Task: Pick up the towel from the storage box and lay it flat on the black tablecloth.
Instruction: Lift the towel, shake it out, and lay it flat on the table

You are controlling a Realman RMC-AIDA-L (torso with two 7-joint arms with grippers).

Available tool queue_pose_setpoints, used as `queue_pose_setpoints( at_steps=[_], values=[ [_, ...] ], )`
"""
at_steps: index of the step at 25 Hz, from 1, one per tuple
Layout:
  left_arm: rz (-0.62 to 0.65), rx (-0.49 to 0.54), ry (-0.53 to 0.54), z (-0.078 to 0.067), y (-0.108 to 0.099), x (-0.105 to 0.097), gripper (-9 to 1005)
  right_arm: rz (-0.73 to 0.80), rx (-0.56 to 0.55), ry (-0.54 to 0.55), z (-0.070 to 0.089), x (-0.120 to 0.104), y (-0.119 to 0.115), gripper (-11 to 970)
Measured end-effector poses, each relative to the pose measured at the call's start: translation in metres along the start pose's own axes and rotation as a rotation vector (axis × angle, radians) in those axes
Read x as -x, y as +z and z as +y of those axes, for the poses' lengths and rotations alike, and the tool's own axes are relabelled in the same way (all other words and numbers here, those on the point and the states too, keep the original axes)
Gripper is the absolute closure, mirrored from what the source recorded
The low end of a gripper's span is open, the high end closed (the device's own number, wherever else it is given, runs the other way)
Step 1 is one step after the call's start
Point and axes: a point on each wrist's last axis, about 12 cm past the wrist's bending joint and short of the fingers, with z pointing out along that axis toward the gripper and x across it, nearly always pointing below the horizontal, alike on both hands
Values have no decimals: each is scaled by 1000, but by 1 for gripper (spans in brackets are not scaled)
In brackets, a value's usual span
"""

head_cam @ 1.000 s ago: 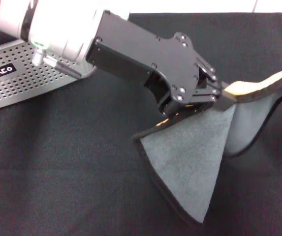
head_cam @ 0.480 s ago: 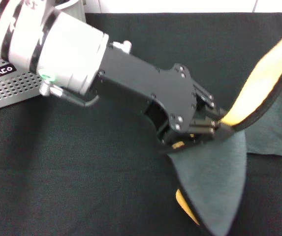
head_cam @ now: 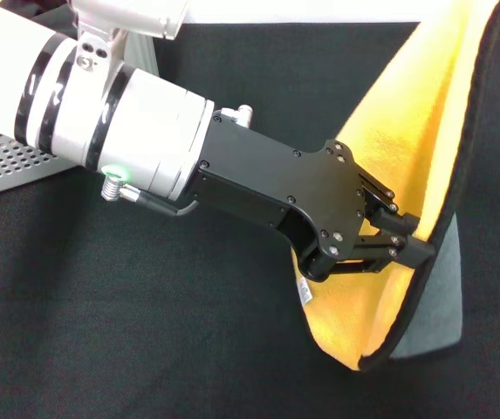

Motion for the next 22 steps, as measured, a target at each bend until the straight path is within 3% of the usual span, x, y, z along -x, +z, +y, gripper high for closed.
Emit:
queue_pose_setpoints(
  at_steps=[22],
  values=[
    [-123, 92, -90, 18, -1, -18, 833, 72, -19, -67, -8, -4, 37, 946]
  ],
)
